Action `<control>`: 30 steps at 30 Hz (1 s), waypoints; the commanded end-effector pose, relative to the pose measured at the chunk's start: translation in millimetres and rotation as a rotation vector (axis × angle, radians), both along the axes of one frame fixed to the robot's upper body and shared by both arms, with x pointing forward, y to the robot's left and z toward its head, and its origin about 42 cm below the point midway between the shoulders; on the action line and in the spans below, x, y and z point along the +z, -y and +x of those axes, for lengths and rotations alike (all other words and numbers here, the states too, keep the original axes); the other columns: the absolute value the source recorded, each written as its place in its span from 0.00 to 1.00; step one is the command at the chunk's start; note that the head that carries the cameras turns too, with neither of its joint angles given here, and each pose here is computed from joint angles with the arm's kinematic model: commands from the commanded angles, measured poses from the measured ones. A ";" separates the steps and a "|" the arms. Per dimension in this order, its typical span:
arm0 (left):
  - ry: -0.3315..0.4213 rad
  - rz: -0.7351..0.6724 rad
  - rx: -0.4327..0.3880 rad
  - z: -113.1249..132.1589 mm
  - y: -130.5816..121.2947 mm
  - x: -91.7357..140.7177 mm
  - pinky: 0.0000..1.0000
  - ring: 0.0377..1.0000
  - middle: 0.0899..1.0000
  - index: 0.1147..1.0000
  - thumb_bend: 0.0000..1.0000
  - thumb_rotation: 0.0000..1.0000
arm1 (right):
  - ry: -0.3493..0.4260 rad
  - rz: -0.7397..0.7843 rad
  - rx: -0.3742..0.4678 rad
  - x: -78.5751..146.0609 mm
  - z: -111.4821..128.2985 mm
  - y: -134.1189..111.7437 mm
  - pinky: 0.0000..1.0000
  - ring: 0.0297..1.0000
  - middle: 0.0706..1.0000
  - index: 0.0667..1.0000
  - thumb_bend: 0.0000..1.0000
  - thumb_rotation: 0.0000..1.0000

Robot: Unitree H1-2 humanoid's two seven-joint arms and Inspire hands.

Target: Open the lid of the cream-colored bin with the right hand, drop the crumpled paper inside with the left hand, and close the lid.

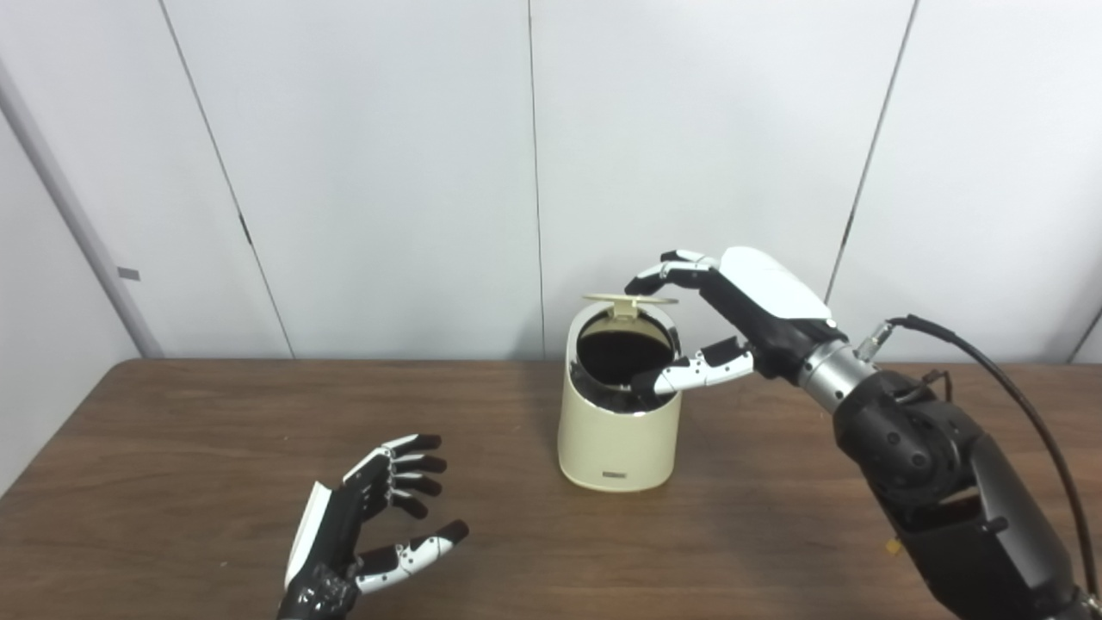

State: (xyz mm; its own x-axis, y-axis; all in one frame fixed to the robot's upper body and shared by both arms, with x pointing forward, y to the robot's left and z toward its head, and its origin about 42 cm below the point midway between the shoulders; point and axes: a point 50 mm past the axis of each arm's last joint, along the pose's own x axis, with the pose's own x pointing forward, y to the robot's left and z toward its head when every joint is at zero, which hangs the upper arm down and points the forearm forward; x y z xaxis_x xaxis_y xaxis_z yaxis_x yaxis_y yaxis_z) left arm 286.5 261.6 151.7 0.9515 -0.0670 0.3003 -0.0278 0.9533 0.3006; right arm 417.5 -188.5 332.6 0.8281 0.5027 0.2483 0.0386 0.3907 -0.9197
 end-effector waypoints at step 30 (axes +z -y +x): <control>0.056 0.004 0.014 2.3 4.9 16.7 0.51 0.61 0.66 0.73 0.68 0.05 | -0.016 -0.141 0.075 -10.0 -11.1 -12.9 0.93 0.92 0.75 0.74 0.76 0.49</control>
State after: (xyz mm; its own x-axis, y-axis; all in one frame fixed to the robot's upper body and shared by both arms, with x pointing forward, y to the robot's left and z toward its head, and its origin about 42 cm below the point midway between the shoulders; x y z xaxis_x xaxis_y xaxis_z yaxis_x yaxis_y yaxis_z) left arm 286.6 258.0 152.2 0.9561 -0.0583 0.2873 -0.0326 0.9528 0.3018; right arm 408.4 -180.0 304.0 0.8147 0.5691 0.1116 -0.0525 0.2639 -0.9631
